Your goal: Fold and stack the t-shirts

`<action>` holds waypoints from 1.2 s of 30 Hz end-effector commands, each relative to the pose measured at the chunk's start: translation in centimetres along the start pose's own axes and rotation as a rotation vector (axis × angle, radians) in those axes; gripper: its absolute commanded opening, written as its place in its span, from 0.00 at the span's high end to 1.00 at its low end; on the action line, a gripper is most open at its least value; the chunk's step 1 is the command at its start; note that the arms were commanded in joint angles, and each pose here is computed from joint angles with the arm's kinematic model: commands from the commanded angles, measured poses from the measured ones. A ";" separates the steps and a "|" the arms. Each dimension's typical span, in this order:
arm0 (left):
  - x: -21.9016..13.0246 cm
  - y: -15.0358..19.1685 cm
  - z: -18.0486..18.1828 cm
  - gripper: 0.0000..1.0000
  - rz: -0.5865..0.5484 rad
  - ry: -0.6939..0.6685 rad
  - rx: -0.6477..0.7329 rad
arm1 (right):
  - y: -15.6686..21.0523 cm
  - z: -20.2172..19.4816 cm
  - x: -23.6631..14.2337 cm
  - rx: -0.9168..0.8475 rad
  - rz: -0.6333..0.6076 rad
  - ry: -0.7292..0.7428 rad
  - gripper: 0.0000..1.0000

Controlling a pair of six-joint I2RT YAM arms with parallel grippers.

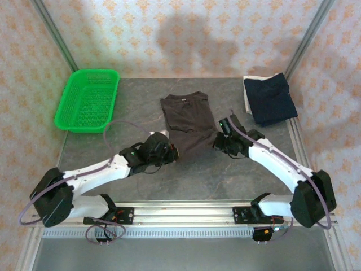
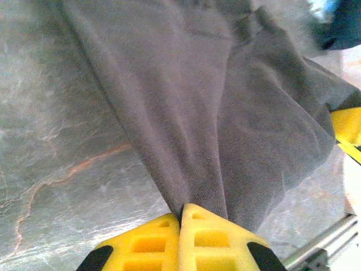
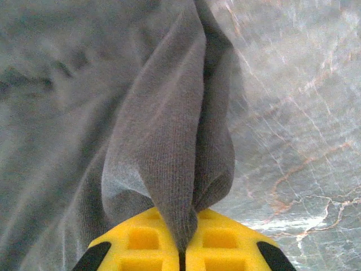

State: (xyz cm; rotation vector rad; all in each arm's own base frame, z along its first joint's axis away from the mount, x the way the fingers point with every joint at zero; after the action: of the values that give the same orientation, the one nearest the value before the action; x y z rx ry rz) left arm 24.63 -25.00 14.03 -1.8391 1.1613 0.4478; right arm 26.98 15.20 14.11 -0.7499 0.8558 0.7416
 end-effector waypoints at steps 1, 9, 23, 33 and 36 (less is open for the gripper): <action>-1.9 -1.6 0.6 1.00 -0.005 -0.066 0.048 | -2.0 1.8 -3.0 0.020 -0.073 -0.029 1.00; -0.5 -9.5 1.8 1.00 -0.025 -0.061 0.005 | -10.0 9.7 -4.2 -0.011 -0.224 -0.072 1.00; 5.5 -21.8 10.1 1.00 -0.001 -0.076 -0.154 | -20.0 17.9 7.2 0.016 -0.157 -0.090 1.00; 11.0 -25.3 18.1 0.37 0.091 -0.154 -0.248 | -24.0 18.0 14.7 0.090 -0.117 -0.120 0.50; 9.5 -26.8 19.6 0.36 0.050 -0.199 -0.257 | -23.6 19.1 14.3 0.033 -0.103 -0.163 0.49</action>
State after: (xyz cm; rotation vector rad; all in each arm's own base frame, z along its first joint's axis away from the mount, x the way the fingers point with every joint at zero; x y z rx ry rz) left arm 54.90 -11.42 7.51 -1.9495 1.1020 0.8187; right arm 59.70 21.34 14.20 -0.6825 0.7509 0.6466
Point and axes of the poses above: each hand's point on the last joint's axis, 136 mm out from that joint toward the fingers, its own x axis out along the fingers, its own z axis along the line the jaws close on, y = z × x, the point moved 1 cm from there along -x, back along the fingers, and after that the axes turned 11 degrees about x, right-handed, at the moved point
